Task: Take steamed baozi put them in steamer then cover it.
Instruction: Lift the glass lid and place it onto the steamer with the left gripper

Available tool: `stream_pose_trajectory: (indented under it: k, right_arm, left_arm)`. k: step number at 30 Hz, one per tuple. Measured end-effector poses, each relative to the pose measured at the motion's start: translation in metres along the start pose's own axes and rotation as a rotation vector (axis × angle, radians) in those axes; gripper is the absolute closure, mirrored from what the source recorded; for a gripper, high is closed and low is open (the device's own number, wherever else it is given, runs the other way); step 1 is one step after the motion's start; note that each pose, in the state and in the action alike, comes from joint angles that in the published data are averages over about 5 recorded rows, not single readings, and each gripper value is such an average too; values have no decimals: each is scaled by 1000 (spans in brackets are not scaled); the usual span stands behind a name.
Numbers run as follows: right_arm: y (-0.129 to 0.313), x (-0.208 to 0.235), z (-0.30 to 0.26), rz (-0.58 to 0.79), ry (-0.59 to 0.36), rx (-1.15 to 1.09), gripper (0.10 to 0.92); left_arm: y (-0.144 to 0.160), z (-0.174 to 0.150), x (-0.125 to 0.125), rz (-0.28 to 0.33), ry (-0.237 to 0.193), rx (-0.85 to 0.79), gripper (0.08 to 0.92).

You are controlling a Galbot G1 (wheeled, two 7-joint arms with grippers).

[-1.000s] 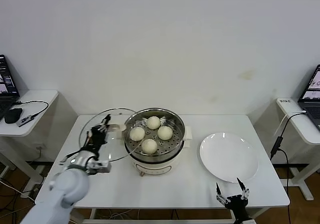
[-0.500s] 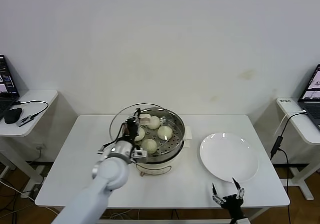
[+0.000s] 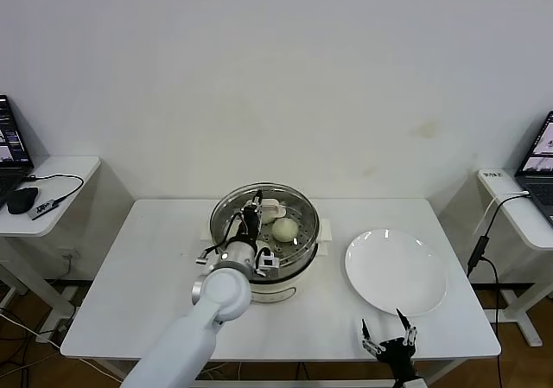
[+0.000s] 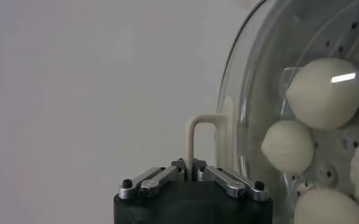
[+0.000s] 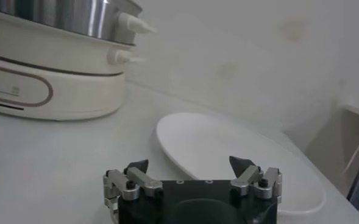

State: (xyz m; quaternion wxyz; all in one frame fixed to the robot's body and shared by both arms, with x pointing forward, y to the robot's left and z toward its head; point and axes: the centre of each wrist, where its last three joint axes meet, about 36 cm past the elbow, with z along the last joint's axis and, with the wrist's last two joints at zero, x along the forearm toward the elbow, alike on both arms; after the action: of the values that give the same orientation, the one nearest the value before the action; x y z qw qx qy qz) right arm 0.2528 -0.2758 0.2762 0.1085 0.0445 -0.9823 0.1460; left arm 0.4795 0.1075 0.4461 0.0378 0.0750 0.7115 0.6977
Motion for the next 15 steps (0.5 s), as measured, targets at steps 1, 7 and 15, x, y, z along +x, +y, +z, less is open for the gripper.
stream_pose_trajectory:
  k: [1, 7, 15]
  right_arm:
    - [0, 0, 0, -1, -1, 0, 200]
    - [1, 0, 1, -4, 2, 3, 200]
    - [3, 0, 2, -10, 4, 9, 200]
  left_arm:
    - [-2, 0, -1, 3, 2, -2, 861]
    - [-7, -2, -6, 9, 11, -9, 861]
    - [-10, -7, -7, 11, 10, -2, 861]
